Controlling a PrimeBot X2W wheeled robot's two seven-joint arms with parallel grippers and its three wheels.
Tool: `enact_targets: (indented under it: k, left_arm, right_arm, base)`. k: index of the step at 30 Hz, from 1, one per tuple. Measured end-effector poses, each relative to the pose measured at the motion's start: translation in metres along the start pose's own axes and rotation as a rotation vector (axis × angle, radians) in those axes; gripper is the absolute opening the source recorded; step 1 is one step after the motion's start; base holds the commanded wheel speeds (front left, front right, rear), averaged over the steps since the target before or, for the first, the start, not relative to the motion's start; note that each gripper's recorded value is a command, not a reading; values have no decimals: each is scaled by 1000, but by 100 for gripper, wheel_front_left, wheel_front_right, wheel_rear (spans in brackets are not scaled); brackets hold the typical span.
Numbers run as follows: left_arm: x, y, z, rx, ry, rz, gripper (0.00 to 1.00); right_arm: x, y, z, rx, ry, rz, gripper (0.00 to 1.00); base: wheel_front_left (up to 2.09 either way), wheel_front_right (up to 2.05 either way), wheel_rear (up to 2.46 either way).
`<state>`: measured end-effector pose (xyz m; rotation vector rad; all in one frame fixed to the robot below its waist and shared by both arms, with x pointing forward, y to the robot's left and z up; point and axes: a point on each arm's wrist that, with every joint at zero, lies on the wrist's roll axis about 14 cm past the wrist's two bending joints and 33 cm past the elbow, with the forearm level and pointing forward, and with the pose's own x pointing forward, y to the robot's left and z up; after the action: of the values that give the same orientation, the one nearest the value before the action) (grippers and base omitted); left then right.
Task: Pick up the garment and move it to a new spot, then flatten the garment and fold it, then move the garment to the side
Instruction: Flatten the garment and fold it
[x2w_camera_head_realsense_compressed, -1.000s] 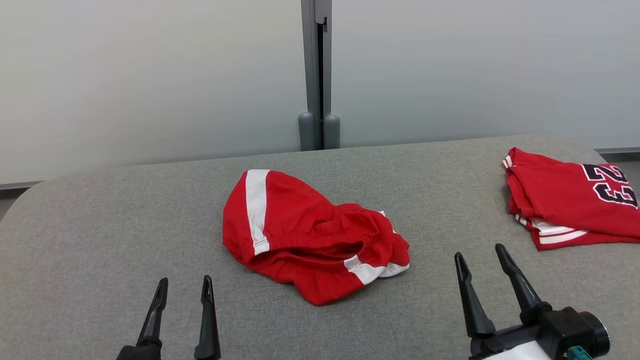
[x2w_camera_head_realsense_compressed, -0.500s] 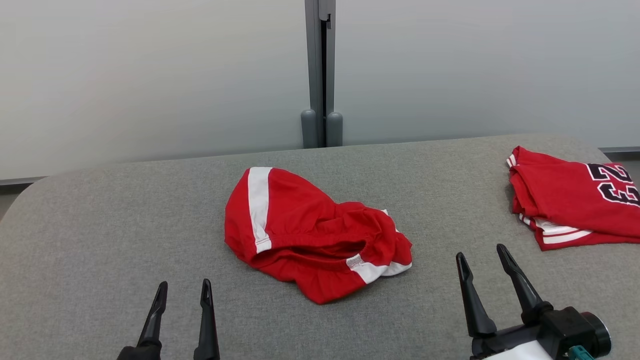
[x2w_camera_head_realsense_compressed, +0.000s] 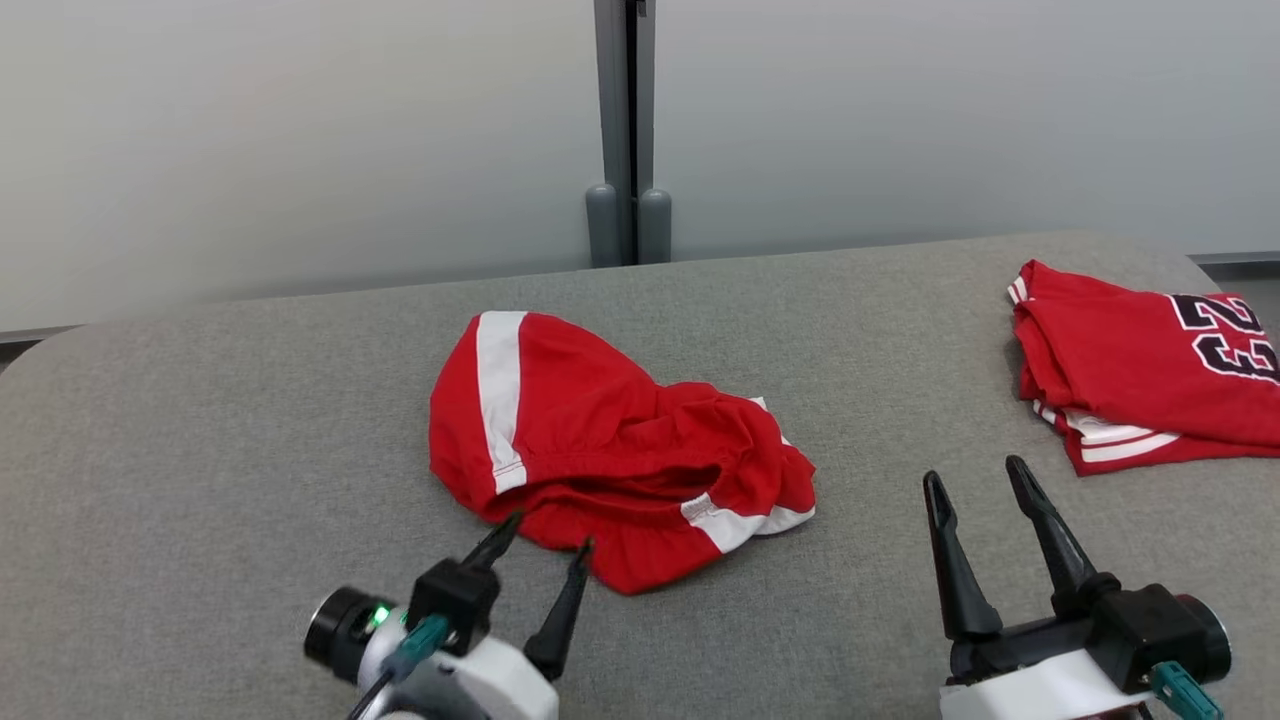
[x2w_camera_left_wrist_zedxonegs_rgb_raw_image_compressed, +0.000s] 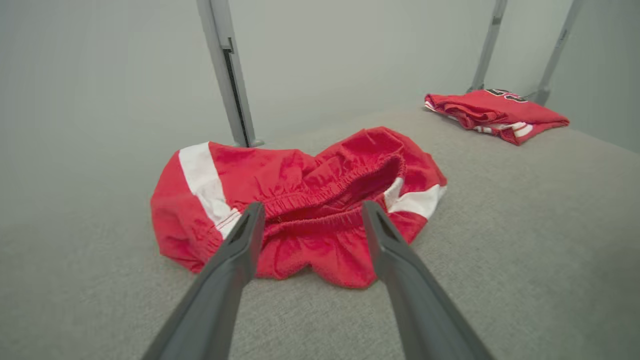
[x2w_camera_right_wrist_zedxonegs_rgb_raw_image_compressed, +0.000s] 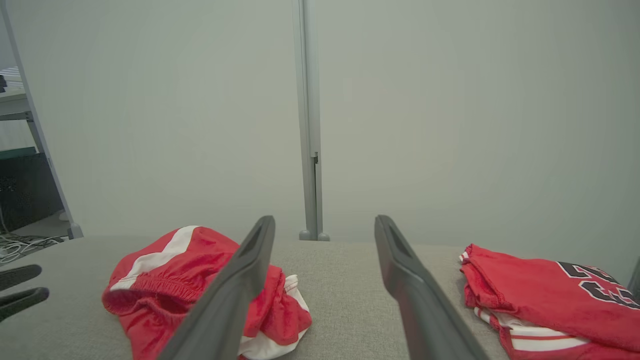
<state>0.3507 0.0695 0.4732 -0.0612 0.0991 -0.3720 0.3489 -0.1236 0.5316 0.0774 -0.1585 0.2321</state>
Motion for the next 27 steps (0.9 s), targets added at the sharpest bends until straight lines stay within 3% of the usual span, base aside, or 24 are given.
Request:
enact_targets:
  k: [5,11,24,26,27]
  left_arm:
    - [39,-45,5,150,101,-237,100]
    - [66,-79,-3,254,221,-411,100]
    - [94,-90,-40,330,355,-555,100]
    - [94,-90,-44,336,370,-563,48]
    - [94,-90,-44,338,371,-566,33]
  right_arm:
    - [5,-6,2,5,-7,-17,100]
    - [10,-17,-7,5,18,-46,100]
    - [17,-41,-21,-8,60,-106,100]
    - [16,-43,-21,-9,60,-111,100]
    - [16,-44,-21,-10,60,-114,100]
  base:
    - [0,0,0]
    - [0,0,0]
    - [0,0,0]
    - [0,0,0]
    - [0,0,0]
